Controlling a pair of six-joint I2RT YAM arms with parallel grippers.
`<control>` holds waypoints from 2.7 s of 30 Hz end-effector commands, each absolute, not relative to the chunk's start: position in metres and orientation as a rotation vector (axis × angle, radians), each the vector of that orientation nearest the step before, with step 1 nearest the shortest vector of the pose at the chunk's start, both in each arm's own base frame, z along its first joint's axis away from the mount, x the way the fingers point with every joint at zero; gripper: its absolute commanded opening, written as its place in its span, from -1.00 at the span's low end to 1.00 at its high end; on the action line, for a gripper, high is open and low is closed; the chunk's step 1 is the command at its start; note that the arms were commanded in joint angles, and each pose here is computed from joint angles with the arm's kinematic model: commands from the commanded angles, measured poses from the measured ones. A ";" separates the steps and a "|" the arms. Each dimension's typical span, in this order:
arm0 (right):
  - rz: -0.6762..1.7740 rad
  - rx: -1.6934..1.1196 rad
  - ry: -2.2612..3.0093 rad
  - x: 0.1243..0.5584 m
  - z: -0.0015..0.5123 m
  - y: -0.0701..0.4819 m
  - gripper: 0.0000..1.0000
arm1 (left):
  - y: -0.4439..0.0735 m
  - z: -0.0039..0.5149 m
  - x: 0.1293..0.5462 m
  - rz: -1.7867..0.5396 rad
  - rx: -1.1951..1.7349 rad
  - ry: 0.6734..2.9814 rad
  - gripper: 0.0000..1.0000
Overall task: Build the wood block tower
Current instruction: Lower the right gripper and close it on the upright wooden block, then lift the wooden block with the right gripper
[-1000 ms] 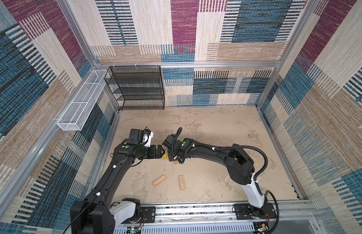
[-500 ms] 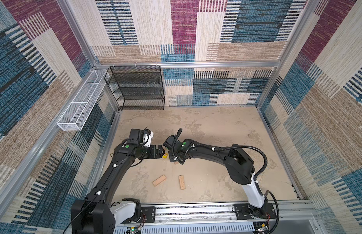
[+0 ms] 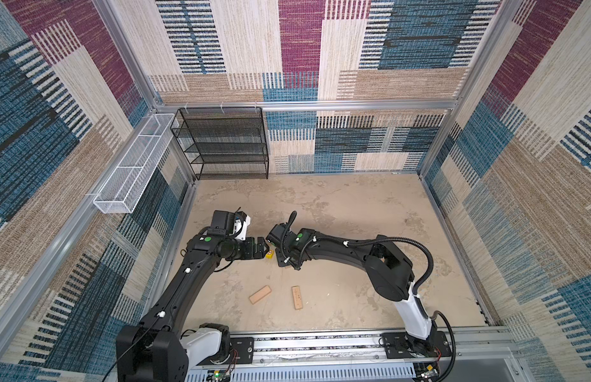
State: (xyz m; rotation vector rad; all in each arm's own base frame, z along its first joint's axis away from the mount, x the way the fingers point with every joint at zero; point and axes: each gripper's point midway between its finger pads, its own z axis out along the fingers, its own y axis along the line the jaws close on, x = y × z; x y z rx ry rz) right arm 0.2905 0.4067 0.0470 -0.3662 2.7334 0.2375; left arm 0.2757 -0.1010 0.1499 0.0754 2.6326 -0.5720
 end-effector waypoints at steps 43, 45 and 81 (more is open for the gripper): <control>0.199 -0.356 2.732 0.289 0.047 0.398 -0.81 | -0.102 0.151 0.276 -0.591 0.051 2.629 1.00; 0.203 -0.357 2.732 0.289 0.047 0.399 -0.90 | -0.103 0.151 0.276 -0.593 0.051 2.631 1.00; 0.254 -0.318 2.639 0.289 0.076 0.385 -1.00 | -0.099 0.138 0.277 -0.563 0.031 2.674 1.00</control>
